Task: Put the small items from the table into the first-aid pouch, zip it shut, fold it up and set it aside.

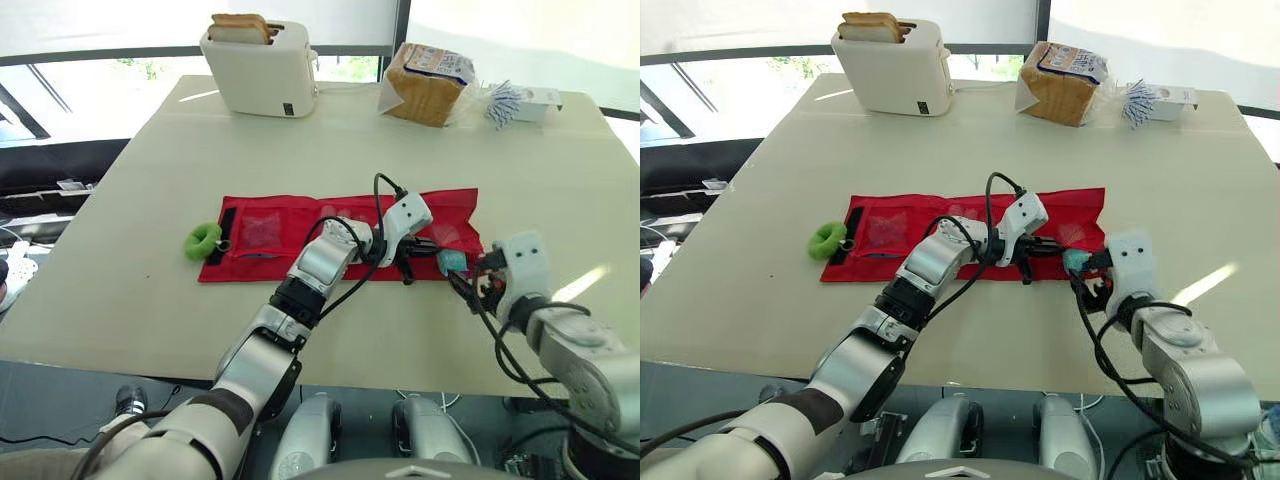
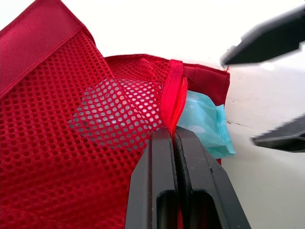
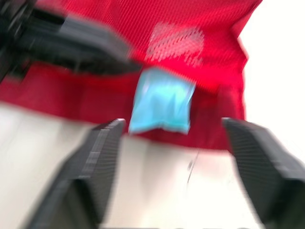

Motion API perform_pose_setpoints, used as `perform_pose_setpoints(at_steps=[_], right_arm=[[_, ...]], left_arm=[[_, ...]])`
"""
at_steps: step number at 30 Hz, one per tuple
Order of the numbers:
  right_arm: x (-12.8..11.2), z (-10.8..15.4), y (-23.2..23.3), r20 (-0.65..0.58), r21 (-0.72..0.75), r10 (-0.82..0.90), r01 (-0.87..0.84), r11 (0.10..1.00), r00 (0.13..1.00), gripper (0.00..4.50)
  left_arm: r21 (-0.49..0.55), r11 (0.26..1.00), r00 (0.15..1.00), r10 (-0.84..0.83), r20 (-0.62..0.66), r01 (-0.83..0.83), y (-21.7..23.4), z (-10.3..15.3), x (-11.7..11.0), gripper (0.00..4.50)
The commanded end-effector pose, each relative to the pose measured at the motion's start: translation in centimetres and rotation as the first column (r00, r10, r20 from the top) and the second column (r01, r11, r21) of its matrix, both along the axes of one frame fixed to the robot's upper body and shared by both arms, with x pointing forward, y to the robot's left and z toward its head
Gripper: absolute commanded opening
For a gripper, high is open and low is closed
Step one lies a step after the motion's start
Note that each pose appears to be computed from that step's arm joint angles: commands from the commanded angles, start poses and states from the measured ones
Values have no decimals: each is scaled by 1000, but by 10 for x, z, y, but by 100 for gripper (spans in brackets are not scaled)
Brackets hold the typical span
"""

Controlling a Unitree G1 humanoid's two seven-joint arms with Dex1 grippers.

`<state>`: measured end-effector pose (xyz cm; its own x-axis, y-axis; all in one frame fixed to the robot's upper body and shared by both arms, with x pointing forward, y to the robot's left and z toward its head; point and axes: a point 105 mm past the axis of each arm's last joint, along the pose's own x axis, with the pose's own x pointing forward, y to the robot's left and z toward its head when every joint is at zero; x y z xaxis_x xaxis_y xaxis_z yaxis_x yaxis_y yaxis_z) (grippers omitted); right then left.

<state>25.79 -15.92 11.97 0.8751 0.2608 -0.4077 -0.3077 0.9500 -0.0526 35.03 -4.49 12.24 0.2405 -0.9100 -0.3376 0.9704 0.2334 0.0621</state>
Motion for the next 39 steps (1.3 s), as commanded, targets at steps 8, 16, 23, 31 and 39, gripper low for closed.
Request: perform_pose_setpoints(at_steps=[8, 16, 23, 31, 39], right_arm=[[40, -4, 14, 97, 14, 44, -45, 999, 994, 2], [91, 3, 5, 203, -14, 60, -59, 998, 977, 2], [34, 17, 7, 166, 94, 255, -272, 958, 953, 80], [-7, 41, -54, 97, 220, 100, -120, 968, 990, 438], [23, 13, -66, -129, 300, 28, 12, 954, 991, 450]], left_arm=[[-31, 999, 999, -30, 29, 31, -3, 14, -3, 0], [-30, 999, 999, -34, 33, 35, -4, 13, -5, 0], [-206, 978, 999, -42, -2, 41, 6, 32, -3, 61], [-297, 952, 996, -87, -32, 74, 83, 45, -32, 377], [-336, 940, 998, -57, -14, 49, 177, 66, -84, 440]])
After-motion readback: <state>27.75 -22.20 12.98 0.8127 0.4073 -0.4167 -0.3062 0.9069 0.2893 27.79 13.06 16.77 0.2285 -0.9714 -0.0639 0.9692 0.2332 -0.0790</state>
